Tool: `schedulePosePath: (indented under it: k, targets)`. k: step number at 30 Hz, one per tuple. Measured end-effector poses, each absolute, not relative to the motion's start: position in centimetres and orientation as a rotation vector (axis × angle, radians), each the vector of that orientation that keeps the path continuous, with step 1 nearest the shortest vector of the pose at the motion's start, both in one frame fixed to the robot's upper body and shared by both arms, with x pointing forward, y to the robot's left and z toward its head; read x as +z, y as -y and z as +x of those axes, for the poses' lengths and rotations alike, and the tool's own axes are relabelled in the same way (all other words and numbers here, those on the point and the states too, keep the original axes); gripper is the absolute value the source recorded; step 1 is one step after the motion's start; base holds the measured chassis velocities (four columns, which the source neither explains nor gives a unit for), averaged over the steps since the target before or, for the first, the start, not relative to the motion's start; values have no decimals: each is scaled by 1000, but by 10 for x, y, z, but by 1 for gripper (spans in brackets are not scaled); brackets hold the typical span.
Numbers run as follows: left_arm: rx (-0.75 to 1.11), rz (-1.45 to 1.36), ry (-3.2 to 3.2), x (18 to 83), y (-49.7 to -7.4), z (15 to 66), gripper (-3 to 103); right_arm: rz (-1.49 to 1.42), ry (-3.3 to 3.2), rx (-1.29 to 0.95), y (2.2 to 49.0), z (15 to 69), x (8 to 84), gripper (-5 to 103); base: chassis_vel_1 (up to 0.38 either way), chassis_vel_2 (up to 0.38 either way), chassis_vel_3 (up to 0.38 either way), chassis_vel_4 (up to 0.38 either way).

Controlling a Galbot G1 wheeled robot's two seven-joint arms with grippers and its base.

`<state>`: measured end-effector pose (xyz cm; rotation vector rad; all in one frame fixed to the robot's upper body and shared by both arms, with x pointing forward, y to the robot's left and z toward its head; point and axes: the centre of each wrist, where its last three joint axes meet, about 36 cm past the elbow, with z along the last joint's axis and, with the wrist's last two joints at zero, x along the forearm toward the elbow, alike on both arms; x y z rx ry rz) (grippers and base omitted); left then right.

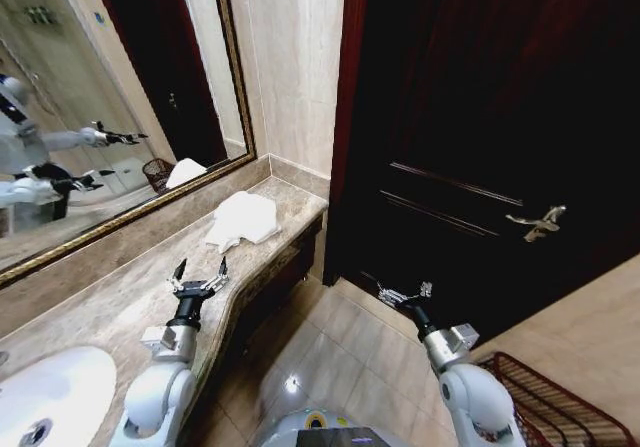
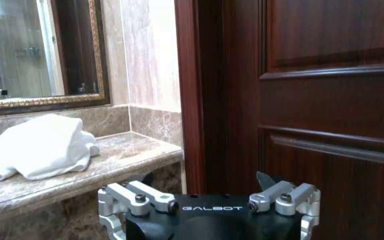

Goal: Discard the used towel into the hamper.

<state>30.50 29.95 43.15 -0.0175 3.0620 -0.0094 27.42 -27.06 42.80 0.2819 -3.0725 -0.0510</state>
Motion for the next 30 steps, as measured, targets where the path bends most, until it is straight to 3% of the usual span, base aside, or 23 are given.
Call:
schedulePosePath:
  k: [7,17,21,30]
  targets:
    - [-39,5,-3098,455,-316,350,100,280,3066,-62,271,274,422,100,-7,7,3,-3]
    - [71,137,-3180,515,-353,435,100,273,3069,-73,274,280,419,100,0,0,0,0]
    - [136,150,-3198,524,-377,460,100,275,3076,-72,279,289,421,100,0,0,0,0]
    - [126,272,-3297,514,-386,494,100,287,3065,-86,279,304,413,100,0,0,0,0]
